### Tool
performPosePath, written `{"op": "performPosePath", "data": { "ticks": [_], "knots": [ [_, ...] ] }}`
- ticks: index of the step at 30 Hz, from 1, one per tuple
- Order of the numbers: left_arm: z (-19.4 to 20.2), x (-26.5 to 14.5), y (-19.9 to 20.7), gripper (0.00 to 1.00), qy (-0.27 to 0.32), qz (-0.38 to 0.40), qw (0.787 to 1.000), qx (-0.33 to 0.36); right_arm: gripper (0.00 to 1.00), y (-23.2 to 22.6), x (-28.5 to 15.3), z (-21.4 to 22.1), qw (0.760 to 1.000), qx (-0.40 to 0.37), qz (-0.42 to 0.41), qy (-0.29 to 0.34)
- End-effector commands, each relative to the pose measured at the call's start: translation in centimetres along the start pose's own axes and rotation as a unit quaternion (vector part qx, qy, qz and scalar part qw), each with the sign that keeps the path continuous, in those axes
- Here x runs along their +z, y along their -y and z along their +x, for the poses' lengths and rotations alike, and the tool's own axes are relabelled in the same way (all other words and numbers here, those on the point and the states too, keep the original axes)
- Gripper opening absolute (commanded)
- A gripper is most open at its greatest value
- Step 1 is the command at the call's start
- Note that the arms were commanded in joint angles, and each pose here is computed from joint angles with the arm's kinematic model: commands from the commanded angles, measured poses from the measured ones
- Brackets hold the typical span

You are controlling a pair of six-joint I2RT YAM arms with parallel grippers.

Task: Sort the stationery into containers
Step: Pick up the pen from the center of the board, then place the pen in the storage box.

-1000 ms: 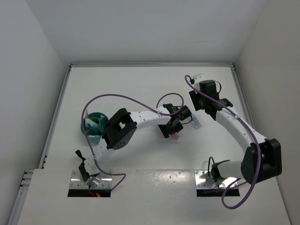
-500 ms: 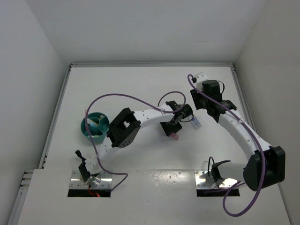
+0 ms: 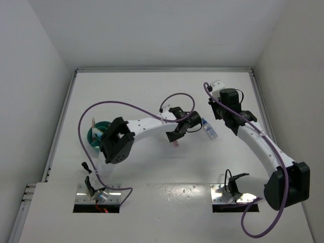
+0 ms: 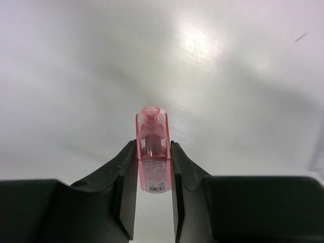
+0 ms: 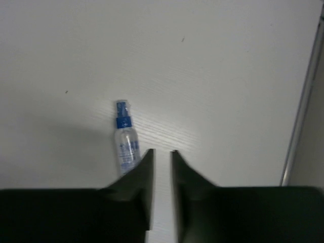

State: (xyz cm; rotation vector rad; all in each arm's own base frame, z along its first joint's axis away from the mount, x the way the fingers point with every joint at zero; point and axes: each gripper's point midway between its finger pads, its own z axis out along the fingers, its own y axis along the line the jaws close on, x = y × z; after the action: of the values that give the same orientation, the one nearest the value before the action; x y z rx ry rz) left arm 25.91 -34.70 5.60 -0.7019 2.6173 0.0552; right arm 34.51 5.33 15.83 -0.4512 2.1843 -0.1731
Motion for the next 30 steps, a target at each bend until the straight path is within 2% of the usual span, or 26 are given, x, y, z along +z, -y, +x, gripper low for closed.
{"op": "performPosePath", "data": {
  "ticks": [1, 2, 3, 4, 6, 7, 8, 11, 12, 14, 15, 19, 23, 25, 30],
  "knots": [
    [-9.1, -9.4, -4.0, 0.00, 0.193, 0.032, 0.981, -0.022, 0.06, -0.8, -0.5, -0.7, 0.999, 0.001, -0.029, 0.022],
    [-9.5, -10.7, -5.3, 0.00, 0.223, 0.041, 0.974, -0.012, 0.00, -1.3, -0.6, -0.4, 0.999, -0.007, -0.043, 0.017],
    [-10.3, -11.4, -7.1, 0.00, 0.246, 0.048, 0.967, -0.031, 0.00, -2.2, -0.7, 0.0, 0.997, -0.016, -0.071, 0.012],
    [-11.4, -11.7, -11.3, 0.00, 0.268, 0.060, 0.957, -0.093, 0.00, -2.5, -0.8, -0.1, 0.996, -0.022, -0.080, 0.015],
    [-12.3, -11.4, -15.0, 0.00, 0.274, 0.061, 0.950, -0.137, 0.00, -2.9, -1.0, -0.4, 0.995, -0.021, -0.093, 0.023],
    [-12.8, -11.0, -16.6, 0.00, 0.276, 0.056, 0.948, -0.150, 0.08, -3.2, -1.1, -0.5, 0.994, -0.027, -0.101, 0.025],
    [-13.3, -10.6, -19.2, 0.00, 0.285, 0.051, 0.944, -0.157, 0.09, -3.2, -1.1, -0.5, 0.994, -0.027, -0.102, 0.026],
    [-14.7, -10.7, -22.2, 0.00, 0.322, 0.041, 0.936, -0.134, 0.13, -3.5, -0.9, -0.3, 0.994, -0.027, -0.108, 0.022],
    [-16.2, -12.1, -23.2, 0.00, 0.357, 0.056, 0.922, -0.139, 0.13, -3.8, -0.6, 0.2, 0.993, -0.032, -0.115, 0.012],
    [-17.4, -13.1, -24.1, 0.00, 0.394, 0.055, 0.911, -0.107, 0.14, -3.9, -0.3, 0.5, 0.993, -0.033, -0.117, 0.006],
    [-18.3, -14.1, -24.9, 0.00, 0.427, 0.059, 0.897, -0.099, 0.14, -4.1, -0.4, 0.6, 0.992, -0.033, -0.122, 0.003],
    [-19.7, -15.4, -26.6, 0.00, 0.475, 0.045, 0.876, -0.073, 0.14, -4.3, -0.2, 0.8, 0.991, -0.033, -0.128, -0.001],
    [-19.7, -15.1, -27.6, 0.00, 0.487, 0.029, 0.872, -0.047, 0.14, -4.4, 0.0, 1.0, 0.991, -0.033, -0.129, -0.005],
    [-19.1, -14.2, -27.3, 0.00, 0.485, 0.025, 0.874, -0.011, 0.14, -4.6, 0.2, 1.2, 0.990, -0.033, -0.135, -0.009],
    [-18.1, -12.0, -27.4, 0.00, 0.482, 0.021, 0.876, 0.000, 0.15, -4.5, 0.1, 0.8, 0.990, -0.033, -0.134, -0.004]
  ]
}}
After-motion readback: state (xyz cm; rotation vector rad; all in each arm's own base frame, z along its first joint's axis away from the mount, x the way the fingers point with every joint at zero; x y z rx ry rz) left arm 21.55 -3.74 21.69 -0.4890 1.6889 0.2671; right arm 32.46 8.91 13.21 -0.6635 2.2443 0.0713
